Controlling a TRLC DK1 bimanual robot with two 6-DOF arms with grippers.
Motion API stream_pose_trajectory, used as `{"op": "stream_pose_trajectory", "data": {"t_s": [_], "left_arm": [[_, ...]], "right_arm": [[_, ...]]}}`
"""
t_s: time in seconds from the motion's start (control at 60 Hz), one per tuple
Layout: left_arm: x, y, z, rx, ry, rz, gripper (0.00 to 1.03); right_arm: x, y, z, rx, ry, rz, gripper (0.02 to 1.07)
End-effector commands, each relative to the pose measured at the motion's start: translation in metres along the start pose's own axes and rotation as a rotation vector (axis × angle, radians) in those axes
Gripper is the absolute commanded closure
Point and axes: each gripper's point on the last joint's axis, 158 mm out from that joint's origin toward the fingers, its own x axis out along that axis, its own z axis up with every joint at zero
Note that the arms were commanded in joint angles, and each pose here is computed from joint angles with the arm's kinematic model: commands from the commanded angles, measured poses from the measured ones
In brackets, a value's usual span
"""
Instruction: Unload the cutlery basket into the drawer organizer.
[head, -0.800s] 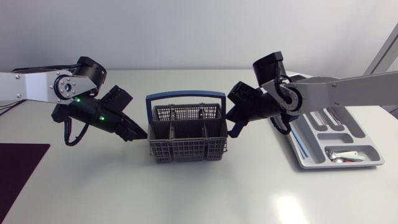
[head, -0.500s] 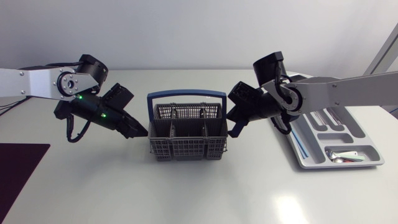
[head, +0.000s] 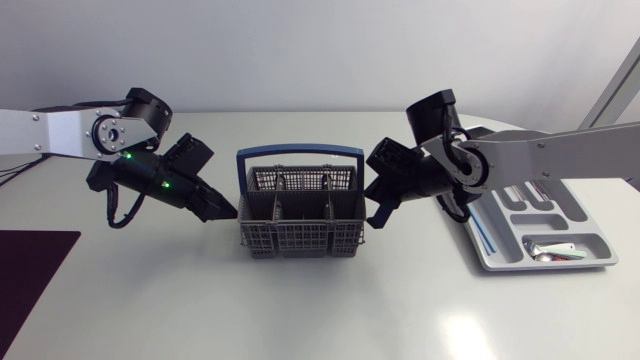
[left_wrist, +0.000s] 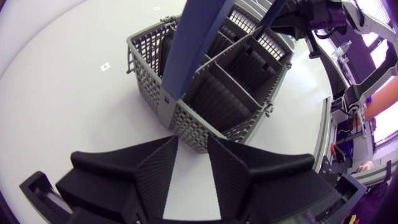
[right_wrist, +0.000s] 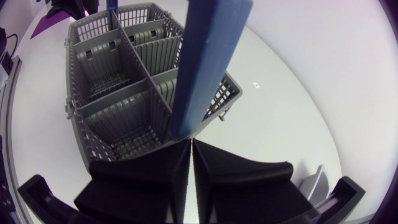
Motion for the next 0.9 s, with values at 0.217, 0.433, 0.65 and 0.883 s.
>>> {"op": "stream_pose_trajectory", "data": {"t_s": [0.217,0.433,0.65,0.883], "left_arm": [[-0.029,0.005,0.013,0.022,-0.097,0.031,0.34],[-0.061,0.004,0.018,0.020,-0.164,0.098,0.03],[-0.088,-0.003,0.019,0.014,-0.240,0.164,0.03],[-0.111,0.005,0.005,-0.026,-0.261,0.281,0.03]], "right_arm": [[-0.032,-0.016,-0.009,0.029,-0.025,-0.088,0.48],[-0.075,-0.046,-0.021,0.072,-0.055,-0.210,0.06],[-0.120,-0.062,-0.030,0.101,-0.091,-0.307,0.06],[-0.174,-0.078,-0.047,0.192,-0.130,-0.423,0.06]]}}
